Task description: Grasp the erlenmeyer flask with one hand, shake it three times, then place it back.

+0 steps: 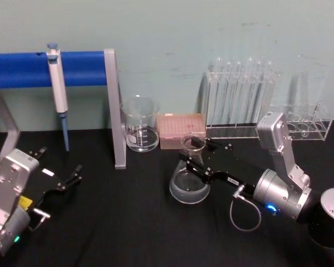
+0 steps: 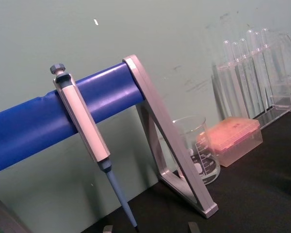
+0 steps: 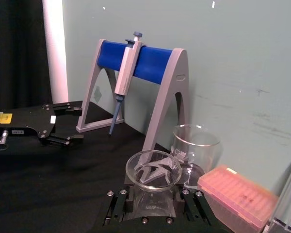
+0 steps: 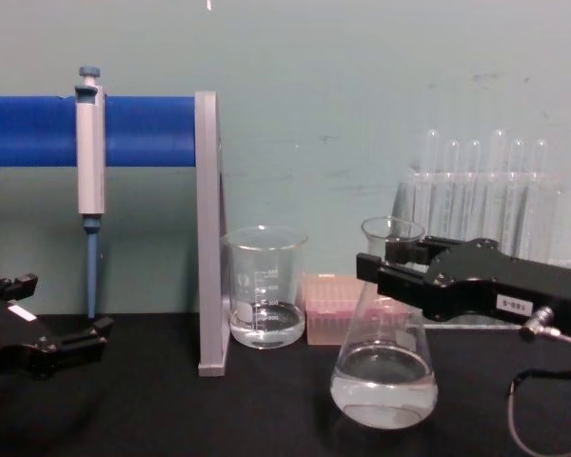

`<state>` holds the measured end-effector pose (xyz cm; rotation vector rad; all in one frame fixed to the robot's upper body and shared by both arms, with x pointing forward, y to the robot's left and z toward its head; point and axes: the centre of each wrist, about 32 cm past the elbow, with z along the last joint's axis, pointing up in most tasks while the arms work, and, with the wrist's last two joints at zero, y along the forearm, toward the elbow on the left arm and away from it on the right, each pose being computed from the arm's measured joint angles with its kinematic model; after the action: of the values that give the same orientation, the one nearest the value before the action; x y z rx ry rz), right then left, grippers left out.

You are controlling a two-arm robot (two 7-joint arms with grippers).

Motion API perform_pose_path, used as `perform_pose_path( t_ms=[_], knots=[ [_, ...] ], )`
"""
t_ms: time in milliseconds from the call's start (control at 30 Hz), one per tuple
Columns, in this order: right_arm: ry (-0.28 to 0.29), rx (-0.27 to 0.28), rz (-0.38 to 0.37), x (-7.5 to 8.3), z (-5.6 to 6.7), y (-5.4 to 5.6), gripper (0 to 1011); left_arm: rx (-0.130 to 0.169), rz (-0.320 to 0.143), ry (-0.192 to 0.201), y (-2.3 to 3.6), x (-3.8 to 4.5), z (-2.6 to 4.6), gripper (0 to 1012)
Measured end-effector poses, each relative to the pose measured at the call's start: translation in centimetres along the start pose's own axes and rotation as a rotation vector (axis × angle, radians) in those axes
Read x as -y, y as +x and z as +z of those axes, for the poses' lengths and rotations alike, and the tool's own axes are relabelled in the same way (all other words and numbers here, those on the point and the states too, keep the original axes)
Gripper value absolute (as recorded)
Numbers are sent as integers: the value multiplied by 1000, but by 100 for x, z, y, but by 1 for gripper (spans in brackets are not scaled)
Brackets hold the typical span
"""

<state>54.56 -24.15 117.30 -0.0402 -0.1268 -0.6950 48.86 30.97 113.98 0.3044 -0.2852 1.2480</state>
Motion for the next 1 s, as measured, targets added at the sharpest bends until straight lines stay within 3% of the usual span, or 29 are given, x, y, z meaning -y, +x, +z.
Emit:
perform_pose_path(
  t_ms=[1000],
  knots=[
    [-31, -15, 99, -130, -120, 16, 449, 0, 0, 0, 0, 0, 0, 1001]
  ],
)
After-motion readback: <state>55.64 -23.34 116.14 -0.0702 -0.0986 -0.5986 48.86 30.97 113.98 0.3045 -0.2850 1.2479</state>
